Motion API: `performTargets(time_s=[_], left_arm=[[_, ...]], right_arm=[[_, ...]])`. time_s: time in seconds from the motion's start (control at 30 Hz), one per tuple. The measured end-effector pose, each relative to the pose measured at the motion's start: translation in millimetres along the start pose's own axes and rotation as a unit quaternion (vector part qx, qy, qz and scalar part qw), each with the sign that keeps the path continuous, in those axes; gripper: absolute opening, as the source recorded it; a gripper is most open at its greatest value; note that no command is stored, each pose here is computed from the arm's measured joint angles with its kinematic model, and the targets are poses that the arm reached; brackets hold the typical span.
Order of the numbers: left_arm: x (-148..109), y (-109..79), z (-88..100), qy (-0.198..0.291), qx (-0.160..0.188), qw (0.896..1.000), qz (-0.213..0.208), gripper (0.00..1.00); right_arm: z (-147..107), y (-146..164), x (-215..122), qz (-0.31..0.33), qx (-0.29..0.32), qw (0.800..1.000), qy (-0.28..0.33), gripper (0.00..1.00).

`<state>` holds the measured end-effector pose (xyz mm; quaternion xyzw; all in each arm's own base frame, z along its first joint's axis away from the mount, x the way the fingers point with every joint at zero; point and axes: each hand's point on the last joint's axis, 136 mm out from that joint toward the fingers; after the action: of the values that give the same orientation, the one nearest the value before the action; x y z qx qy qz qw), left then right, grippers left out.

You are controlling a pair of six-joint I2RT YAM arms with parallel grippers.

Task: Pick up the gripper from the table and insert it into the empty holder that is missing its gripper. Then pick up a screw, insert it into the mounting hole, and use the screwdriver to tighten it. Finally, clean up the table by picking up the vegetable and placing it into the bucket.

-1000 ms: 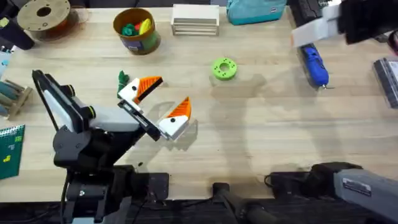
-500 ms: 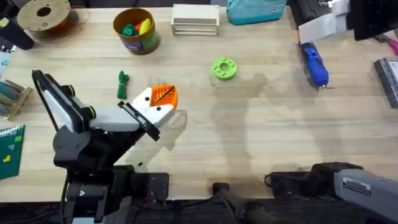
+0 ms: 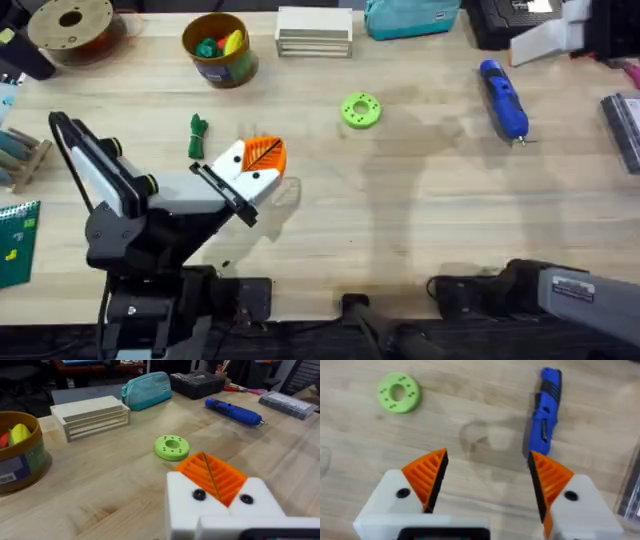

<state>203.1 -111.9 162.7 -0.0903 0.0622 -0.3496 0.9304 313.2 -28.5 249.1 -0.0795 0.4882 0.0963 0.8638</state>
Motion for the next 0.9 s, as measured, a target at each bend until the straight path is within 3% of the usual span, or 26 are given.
performTargets(time_s=[0.07, 0.47, 0.67, 0.9], left_arm=[[0.0, -1.4, -0.3, 0.001, 0.006, 1.0, -0.004, 0.013], [0.0, -2.6, -0.6, 0.001, 0.011, 1.0, -0.007, 0.013], [0.0, -2.6, -0.6, 0.001, 0.011, 1.0, -0.008, 0.013], [0.0, -2.6, -0.6, 0.001, 0.011, 1.0, -0.008, 0.013]], right_arm=[[-8.9, -23.2, 6.7, -0.012, 0.026, 0.999, 0.015, 0.965], [-25.7, -76.1, 72.2, -0.007, 0.055, 0.996, 0.073, 0.964], [-18.9, -104.5, 120.9, -0.013, 0.026, 0.997, 0.067, 0.99], [-25.4, -117.0, 170.5, -0.002, -0.002, 0.997, 0.08, 0.991]])
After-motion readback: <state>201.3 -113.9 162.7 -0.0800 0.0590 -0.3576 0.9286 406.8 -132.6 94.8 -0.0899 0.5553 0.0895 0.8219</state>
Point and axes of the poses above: each hand's point on the last joint's axis, 136 mm out from that joint toward the fingers, its own x axis out along the fingers, its own y axis along the line the jaws close on, z = x × y, and after that the axes turned 6 degrees about -x, right-handed
